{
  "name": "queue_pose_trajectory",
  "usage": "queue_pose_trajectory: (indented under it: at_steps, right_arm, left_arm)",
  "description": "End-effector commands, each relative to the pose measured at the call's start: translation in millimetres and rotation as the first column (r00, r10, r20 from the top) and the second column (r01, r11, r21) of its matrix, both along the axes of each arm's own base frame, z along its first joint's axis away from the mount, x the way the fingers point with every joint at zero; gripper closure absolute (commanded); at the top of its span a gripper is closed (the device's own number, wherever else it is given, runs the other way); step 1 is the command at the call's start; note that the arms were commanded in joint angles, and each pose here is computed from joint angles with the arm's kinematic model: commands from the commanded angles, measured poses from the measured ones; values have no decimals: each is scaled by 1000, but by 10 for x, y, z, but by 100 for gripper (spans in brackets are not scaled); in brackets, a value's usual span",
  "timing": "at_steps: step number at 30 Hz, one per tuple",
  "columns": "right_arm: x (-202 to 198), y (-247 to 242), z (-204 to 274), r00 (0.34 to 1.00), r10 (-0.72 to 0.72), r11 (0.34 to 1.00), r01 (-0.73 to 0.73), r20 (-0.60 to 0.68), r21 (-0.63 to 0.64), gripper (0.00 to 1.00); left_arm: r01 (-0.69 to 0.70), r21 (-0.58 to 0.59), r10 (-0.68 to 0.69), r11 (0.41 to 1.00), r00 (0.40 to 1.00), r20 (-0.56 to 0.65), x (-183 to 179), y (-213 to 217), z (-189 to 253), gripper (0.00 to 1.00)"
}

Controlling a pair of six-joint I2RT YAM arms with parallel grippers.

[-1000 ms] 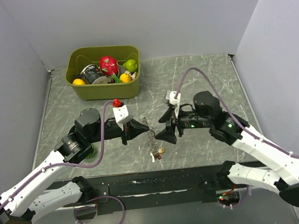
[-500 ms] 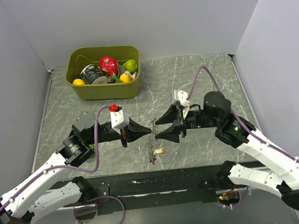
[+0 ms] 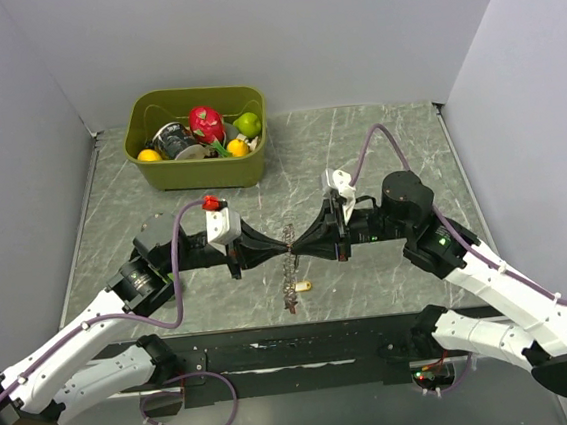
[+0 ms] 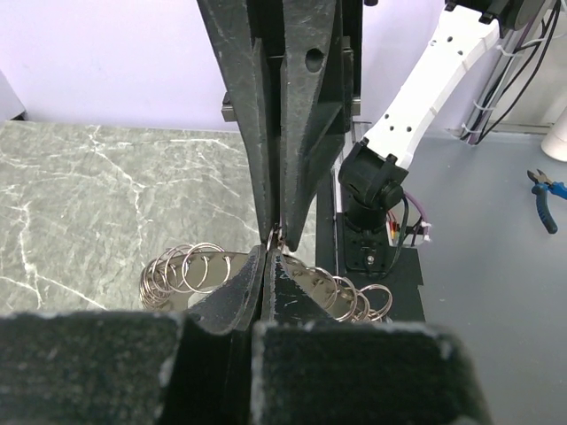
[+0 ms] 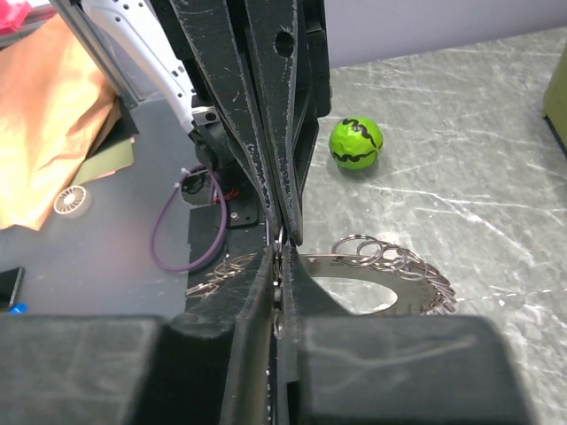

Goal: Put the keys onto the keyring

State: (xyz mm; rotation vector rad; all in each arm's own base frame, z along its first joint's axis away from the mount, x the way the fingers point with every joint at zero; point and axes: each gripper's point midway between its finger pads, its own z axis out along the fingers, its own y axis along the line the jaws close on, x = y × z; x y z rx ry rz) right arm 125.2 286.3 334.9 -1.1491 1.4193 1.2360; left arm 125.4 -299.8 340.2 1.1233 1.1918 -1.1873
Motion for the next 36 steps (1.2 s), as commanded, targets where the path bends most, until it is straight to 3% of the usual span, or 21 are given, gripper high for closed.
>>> queue_pose_trajectory:
  at_steps: [1, 3, 8, 11, 14, 17, 18, 22, 26, 36]
  right_arm:
    - [20, 16, 209, 1000, 0, 999, -1, 31, 37, 96]
    - [41, 4, 195, 999, -16, 1000, 15, 31, 27, 100]
    - [129, -42, 175, 996, -61, 998, 62, 70, -19, 100]
    - [167, -84, 150, 993, -75, 995, 81, 93, -66, 100]
    - [199, -126, 104, 990, -81, 988, 94, 112, -121, 100]
    - [223, -159, 63, 989, -75, 980, 96, 126, -173, 100]
    - [235, -151, 81, 989, -70, 978, 93, 130, -185, 100]
    - [228, -154, 10, 992, -34, 968, 62, 120, -244, 100]
    - [241, -153, -35, 993, -4, 956, 39, 119, -292, 100]
    - [242, -145, -194, 997, 31, 932, -2, 72, -363, 100]
  left_arm:
    - [27, -92, -20, 995, 997, 75, -75, 22, 346, 99]
    - [23, -89, -17, 996, 997, 72, -74, 26, 346, 99]
    - [-6, -55, 9, 998, 999, 54, -28, 38, 306, 98]
    - [-27, -6, 27, 1000, 998, 49, 2, 58, 249, 92]
    - [-43, 34, 41, 998, 997, 68, 20, 93, 235, 81]
    - [-67, 72, 61, 995, 995, 73, 46, 130, 225, 61]
    - [-84, 72, 78, 994, 994, 78, 69, 144, 279, 45]
    - [-64, 134, 53, 989, 995, 83, 57, 144, 243, 28]
    - [-23, 203, 12, 979, 998, 55, 74, 75, 169, 25]
    - [52, 323, -57, 945, 998, 5, 116, -29, 63, 37]
